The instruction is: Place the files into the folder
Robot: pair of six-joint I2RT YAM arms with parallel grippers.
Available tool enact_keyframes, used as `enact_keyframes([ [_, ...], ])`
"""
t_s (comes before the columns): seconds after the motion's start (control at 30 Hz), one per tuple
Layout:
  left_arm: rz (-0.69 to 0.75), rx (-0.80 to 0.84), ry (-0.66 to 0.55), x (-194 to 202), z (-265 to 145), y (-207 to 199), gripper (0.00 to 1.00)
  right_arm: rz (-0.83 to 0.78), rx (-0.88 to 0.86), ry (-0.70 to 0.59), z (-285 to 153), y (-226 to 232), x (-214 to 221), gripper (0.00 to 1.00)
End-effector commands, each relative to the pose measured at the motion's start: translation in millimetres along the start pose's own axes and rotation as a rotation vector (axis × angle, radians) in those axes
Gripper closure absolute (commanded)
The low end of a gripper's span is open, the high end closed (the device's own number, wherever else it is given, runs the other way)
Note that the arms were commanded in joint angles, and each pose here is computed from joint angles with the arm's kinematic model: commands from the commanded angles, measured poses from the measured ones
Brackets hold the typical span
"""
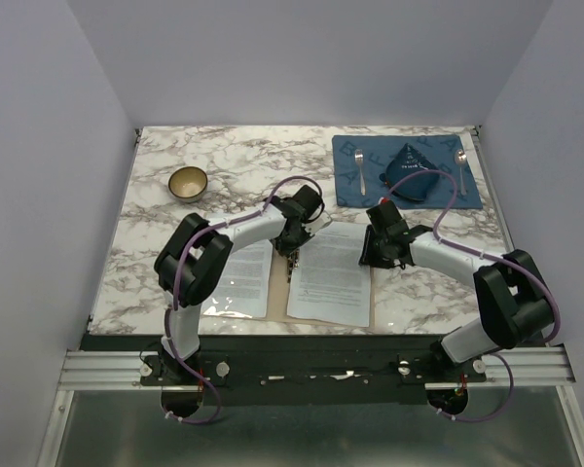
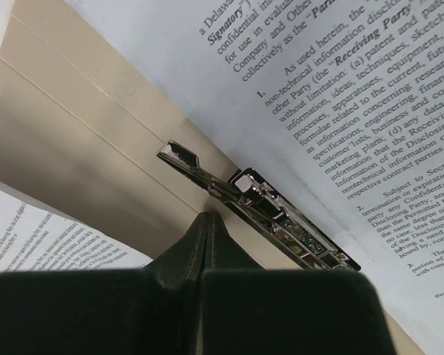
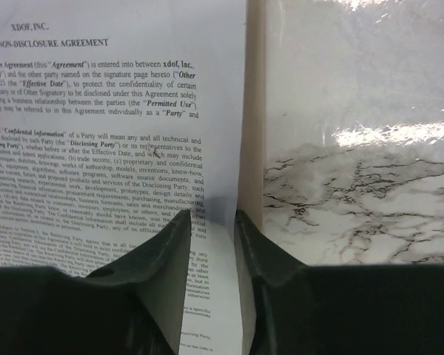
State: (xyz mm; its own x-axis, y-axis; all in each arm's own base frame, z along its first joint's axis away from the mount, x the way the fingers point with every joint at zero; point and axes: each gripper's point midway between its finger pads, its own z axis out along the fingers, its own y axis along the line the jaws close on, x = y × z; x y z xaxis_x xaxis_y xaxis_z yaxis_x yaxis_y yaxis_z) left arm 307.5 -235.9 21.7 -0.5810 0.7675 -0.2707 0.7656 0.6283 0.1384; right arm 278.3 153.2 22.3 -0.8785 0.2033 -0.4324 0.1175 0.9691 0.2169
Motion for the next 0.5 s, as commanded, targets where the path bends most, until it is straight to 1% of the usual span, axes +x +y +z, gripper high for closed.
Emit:
enact_keyframes([
  [0.0, -0.015, 0.038, 0.059, 20, -11, -2, 1.00, -0.013, -0.031, -0.005, -12, 7, -8, 0.58],
  [0.23, -0.038, 0.045, 0.002, 8, -40, 5, 1.00, -0.024, -0.067, -0.019, -35, 14, -15, 0.56],
  [0.3, -0.053, 0.053, -0.023, 5, -54, 6, 1.00, -0.029, -0.088, -0.025, -43, 19, -19, 0.53],
  [0.43, -0.070, 0.062, -0.076, -3, -80, 13, 1.00, -0.039, -0.126, -0.042, -55, 26, -25, 0.53],
  [0.47, -0.078, 0.075, -0.099, -4, -88, 13, 1.00, -0.039, -0.160, -0.037, -59, 33, -26, 0.53],
])
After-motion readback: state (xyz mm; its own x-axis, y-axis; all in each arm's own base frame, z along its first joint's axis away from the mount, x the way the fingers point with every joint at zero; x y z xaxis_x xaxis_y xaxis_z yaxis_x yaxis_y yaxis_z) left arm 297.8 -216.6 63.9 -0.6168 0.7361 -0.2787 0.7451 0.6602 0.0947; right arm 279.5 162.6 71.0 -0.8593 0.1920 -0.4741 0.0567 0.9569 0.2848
